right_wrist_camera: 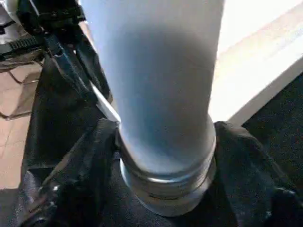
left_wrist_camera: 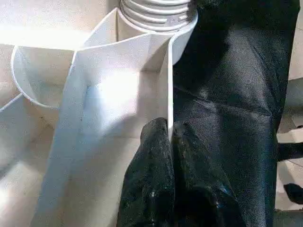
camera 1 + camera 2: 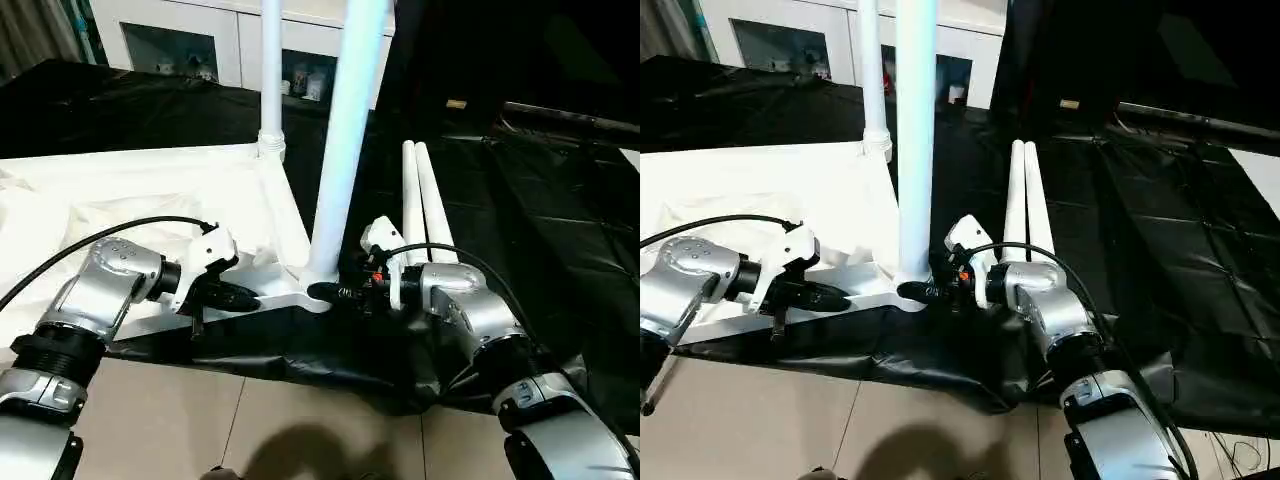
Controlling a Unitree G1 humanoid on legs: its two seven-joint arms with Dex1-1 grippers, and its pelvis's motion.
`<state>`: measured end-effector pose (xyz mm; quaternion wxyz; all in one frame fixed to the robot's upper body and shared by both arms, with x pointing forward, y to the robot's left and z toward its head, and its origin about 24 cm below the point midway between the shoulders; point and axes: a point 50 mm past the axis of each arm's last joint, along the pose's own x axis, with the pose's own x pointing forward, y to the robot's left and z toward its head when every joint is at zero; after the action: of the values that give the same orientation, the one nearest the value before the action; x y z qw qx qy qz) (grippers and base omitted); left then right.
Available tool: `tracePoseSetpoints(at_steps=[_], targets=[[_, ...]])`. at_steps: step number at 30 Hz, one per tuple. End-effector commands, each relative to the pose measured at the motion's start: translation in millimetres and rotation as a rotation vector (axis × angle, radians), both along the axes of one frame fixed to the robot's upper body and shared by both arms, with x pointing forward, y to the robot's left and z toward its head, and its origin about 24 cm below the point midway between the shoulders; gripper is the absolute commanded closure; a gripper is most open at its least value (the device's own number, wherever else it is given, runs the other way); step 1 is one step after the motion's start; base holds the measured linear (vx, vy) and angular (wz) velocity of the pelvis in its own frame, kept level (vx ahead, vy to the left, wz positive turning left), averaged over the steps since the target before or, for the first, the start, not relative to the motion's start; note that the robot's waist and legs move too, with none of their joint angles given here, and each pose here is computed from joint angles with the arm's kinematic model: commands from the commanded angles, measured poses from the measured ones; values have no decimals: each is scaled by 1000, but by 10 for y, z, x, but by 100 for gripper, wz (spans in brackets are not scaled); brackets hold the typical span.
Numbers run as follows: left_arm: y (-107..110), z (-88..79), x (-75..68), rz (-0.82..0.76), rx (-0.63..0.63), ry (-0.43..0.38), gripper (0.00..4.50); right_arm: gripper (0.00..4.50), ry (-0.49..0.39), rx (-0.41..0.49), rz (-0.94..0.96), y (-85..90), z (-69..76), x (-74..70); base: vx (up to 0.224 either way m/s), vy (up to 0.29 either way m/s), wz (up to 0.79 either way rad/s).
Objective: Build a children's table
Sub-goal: Rotate leg to tighten
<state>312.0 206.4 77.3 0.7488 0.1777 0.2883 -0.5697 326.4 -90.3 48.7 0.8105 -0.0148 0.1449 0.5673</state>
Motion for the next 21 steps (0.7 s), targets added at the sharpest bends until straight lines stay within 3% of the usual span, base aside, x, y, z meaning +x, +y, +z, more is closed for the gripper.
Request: tracePoseSetpoints(at_steps=[1, 11, 13, 15, 21], targets=[[-101, 27, -49, -89, -31, 31, 450, 163, 13, -26, -22, -79, -35, -13, 0, 0, 0], [-103, -12, -60, -72, -26, 30, 450, 178, 8, -29, -97, -78, -72, 24, 0, 0, 0], [-129, -44, -6, -12, -17, 0, 450, 178, 16, -40, -220, -91, -115, 89, 0, 0, 0], [-219, -106, 165, 169, 8, -74, 450, 178, 69, -58, -467, -99, -221, 186, 0, 0, 0], [-446, -171, 391, 413, 26, -133, 450, 178, 187, -55, -793, 40, -306, 291, 0, 0, 0]])
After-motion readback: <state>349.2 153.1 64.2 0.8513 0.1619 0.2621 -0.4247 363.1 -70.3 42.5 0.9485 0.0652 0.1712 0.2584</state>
